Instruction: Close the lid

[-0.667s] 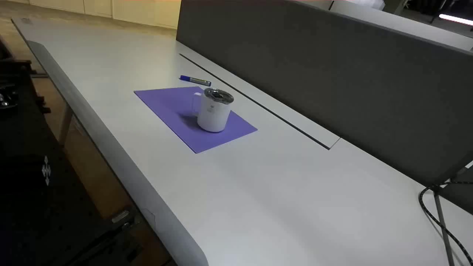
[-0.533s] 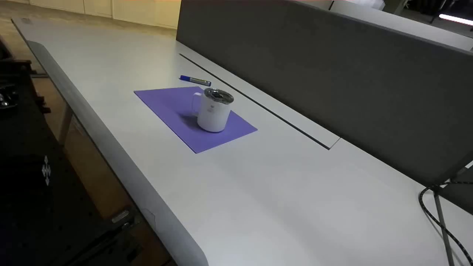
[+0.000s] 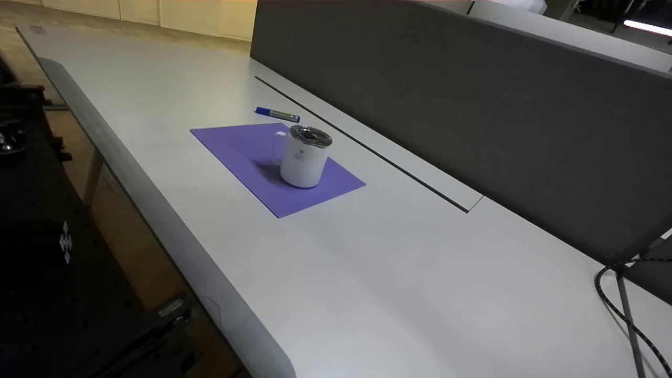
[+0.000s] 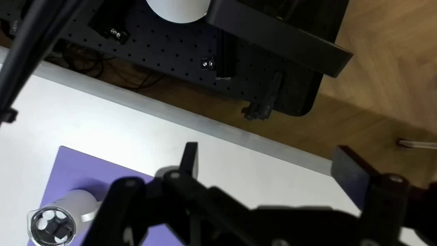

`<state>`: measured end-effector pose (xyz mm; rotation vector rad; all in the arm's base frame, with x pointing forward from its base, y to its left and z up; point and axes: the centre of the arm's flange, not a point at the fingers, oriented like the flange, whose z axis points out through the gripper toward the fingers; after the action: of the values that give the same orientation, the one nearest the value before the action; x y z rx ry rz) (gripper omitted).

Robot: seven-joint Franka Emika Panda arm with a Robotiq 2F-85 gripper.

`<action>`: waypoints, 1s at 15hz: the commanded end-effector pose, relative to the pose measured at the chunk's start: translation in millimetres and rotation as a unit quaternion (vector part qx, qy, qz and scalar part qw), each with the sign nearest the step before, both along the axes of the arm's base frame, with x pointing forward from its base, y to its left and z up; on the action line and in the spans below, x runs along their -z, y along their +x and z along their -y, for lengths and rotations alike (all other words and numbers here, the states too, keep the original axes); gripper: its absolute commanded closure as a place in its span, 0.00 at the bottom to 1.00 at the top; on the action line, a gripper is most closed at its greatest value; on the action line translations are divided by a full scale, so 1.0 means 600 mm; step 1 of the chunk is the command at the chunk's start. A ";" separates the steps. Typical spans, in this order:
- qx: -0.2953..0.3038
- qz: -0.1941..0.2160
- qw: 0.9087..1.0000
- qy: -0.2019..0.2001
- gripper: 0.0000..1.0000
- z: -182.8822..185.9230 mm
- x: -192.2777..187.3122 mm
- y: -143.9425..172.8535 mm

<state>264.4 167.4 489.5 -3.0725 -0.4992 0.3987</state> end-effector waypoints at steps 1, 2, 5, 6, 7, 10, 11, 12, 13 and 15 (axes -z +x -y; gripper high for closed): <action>0.029 0.034 0.999 -0.013 0.00 0.024 0.024 0.038; 0.041 0.055 0.997 -0.020 0.00 0.045 0.038 0.061; 0.074 0.122 0.988 -0.062 0.00 0.109 0.086 0.119; 0.088 0.141 0.983 -0.073 0.00 0.135 0.105 0.139; 0.098 0.155 0.980 -0.083 0.00 0.160 0.123 0.158; 0.124 0.172 0.969 -0.123 0.00 0.246 0.166 0.221; 0.138 0.160 0.969 -0.130 0.00 0.280 0.177 0.246; 0.152 0.144 0.969 -0.133 0.00 0.310 0.189 0.266; 0.171 0.123 0.969 -0.132 0.00 0.337 0.201 0.285; 0.201 0.071 0.969 -0.125 0.00 0.388 0.210 0.312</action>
<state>403.1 -35.8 368.1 -3.3859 0.0466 0.0560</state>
